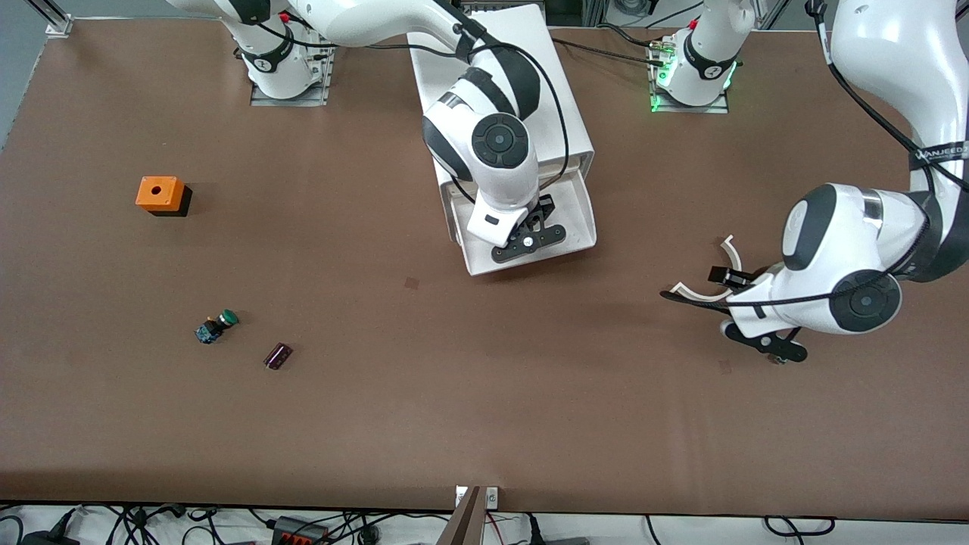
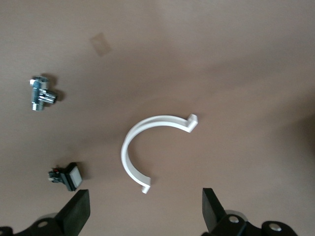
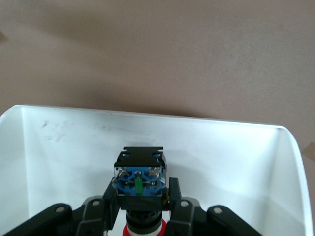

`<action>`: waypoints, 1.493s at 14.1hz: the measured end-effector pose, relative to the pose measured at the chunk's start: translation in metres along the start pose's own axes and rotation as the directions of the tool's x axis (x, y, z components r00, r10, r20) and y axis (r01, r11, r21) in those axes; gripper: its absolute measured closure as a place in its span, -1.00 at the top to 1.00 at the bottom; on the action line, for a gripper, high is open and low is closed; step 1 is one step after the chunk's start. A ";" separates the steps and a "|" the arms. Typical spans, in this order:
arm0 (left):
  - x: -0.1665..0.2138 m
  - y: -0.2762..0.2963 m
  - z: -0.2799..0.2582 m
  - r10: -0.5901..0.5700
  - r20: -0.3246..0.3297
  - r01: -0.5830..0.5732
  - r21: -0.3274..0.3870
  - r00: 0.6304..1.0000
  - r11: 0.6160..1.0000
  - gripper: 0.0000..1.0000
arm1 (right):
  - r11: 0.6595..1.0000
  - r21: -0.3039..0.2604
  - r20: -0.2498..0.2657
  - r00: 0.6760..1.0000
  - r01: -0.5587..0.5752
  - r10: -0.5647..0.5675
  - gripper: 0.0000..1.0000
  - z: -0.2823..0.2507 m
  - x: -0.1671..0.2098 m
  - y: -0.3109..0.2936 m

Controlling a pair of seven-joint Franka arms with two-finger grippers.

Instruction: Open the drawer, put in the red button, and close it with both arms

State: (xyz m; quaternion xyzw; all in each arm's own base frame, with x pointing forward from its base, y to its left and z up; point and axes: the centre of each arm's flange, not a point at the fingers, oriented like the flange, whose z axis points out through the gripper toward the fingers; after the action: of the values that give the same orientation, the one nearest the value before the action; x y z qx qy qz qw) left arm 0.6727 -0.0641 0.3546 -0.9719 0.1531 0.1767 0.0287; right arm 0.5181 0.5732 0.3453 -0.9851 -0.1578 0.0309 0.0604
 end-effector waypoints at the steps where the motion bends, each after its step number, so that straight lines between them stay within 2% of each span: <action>1: 0.004 -0.006 0.008 -0.007 0.007 0.007 -0.005 1.000 1.000 1.00 | 1.000 0.000 -0.002 1.000 -0.002 0.002 -0.15 0.005 0.002 0.001; 6: 0.022 -0.008 0.022 -0.008 -0.033 0.008 -0.005 0.999 1.000 1.00 | 1.000 0.006 -0.005 1.000 -0.025 0.025 -0.15 0.012 0.004 0.001; 8: 0.022 -0.005 0.019 -0.009 -0.037 0.009 -0.003 0.999 1.000 1.00 | 0.999 0.010 -0.003 0.999 -0.048 0.048 0.15 0.012 0.003 0.000; 10: 0.022 -0.006 0.019 -0.013 -0.038 0.013 -0.003 0.999 1.000 1.00 | 0.997 0.013 -0.008 0.997 -0.076 0.076 0.55 0.010 0.004 0.001; 12: 0.022 -0.006 0.018 -0.025 -0.040 0.025 -0.004 0.999 1.000 1.00 | 0.993 0.027 -0.044 0.993 -0.113 0.114 0.96 -0.012 0.010 0.006; 13: 0.023 -0.005 0.017 -0.045 -0.042 0.045 -0.005 0.998 0.999 1.00 | 0.990 0.037 -0.075 0.988 -0.134 0.136 1.00 -0.034 0.017 0.017; 15: 0.024 0.000 0.014 -0.111 -0.047 0.110 -0.018 0.993 0.994 1.00 | 0.978 0.057 -0.140 0.969 -0.198 0.204 1.00 -0.086 0.037 0.064; 17: 0.025 0.011 0.012 -0.179 -0.046 0.175 -0.071 0.983 0.982 1.00 | 0.959 0.053 -0.175 0.943 -0.279 0.284 1.00 -0.127 0.055 0.132; 19: 0.028 0.027 0.010 -0.244 -0.031 0.236 -0.168 0.969 0.957 1.00 | 0.944 0.034 -0.170 0.929 -0.327 0.328 1.00 -0.149 0.066 0.204; 21: 0.033 0.049 0.008 -0.268 -0.036 0.252 -0.235 0.963 0.939 1.00 | 0.944 -0.010 -0.116 0.938 -0.331 0.328 1.00 -0.157 0.068 0.269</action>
State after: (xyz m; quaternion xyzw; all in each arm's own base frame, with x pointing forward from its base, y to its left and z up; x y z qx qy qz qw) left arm 0.6845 -0.1198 0.3351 -0.9858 0.0030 0.1549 -0.0654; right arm 0.6775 0.3232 0.4636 -0.9986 0.0126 -0.0176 0.0488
